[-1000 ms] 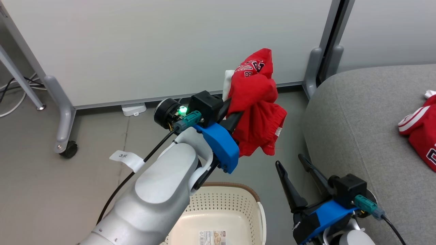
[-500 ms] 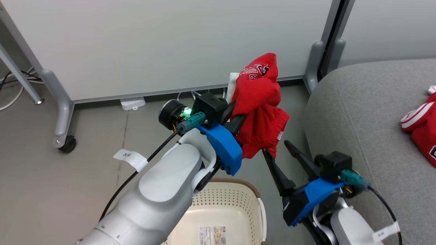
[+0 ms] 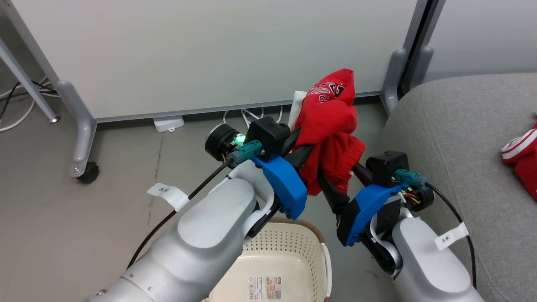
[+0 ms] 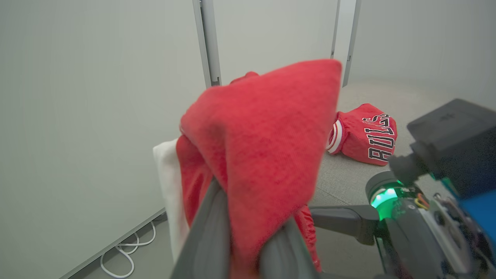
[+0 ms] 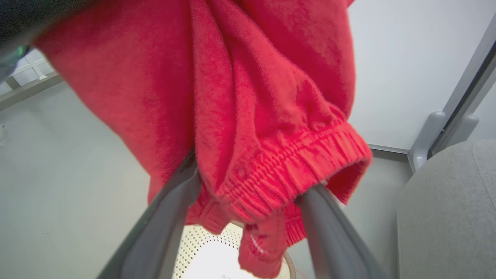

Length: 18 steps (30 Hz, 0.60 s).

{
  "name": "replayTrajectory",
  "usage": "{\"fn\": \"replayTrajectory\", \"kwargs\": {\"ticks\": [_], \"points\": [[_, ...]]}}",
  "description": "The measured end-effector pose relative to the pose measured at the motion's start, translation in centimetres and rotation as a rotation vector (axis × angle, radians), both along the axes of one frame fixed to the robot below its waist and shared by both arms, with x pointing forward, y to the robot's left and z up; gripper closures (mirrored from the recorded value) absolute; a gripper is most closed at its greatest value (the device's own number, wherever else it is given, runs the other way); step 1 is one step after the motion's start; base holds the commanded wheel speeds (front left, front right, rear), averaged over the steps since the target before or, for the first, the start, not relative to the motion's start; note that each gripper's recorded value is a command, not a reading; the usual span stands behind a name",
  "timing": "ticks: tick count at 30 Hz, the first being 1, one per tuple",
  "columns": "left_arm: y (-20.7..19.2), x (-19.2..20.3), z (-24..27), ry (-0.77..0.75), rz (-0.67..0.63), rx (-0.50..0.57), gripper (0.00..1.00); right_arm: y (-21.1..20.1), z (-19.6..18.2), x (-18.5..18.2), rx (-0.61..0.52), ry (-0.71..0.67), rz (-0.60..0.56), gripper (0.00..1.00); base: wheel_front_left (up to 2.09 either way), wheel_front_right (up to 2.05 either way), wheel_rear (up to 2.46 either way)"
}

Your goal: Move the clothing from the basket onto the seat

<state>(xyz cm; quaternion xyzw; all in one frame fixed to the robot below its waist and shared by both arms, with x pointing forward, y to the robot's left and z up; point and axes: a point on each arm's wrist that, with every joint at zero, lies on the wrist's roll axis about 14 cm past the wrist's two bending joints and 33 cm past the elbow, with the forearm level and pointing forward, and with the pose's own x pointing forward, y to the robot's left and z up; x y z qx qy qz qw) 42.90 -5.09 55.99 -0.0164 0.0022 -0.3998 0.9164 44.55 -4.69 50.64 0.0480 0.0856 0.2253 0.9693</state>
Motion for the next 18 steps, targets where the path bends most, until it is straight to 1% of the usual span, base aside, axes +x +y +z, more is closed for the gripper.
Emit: {"fn": "replayTrajectory", "kwargs": {"ticks": [3,4,6,7,15,16,17,18], "points": [[-0.03,-0.11,0.03,0.001,0.000,-0.002,1.00,0.44,-0.02,0.27,-0.031,-0.005,0.018,0.00,0.00,0.00,0.00],[-0.05,-0.16,0.06,0.001,0.000,-0.004,1.00,0.56,-0.10,0.30,-0.045,-0.006,0.024,0.40,0.00,0.00,0.00],[-0.13,-0.25,0.10,0.001,-0.002,-0.004,1.00,0.64,-0.04,0.42,-0.056,-0.015,0.028,0.95,0.00,0.00,0.00],[-0.17,-0.30,0.12,0.000,-0.004,-0.002,1.00,0.63,-0.01,0.48,-0.064,-0.020,0.029,1.00,0.00,0.00,0.00],[-0.17,-0.37,-0.11,0.006,0.002,0.004,1.00,0.39,-0.30,0.49,-0.074,-0.028,0.024,1.00,0.00,0.00,0.00],[-0.16,-0.37,-0.11,0.007,0.005,0.004,0.68,0.37,-0.24,0.51,-0.074,-0.031,0.024,1.00,0.00,0.00,0.00],[-0.15,-0.34,-0.12,0.009,0.008,0.004,0.51,0.34,-0.23,0.50,-0.075,-0.030,0.023,1.00,0.00,0.00,0.00],[-0.17,-0.35,-0.15,0.008,0.008,0.006,0.14,0.31,-0.25,0.49,-0.075,-0.029,0.022,1.00,0.00,0.00,0.00]]}}
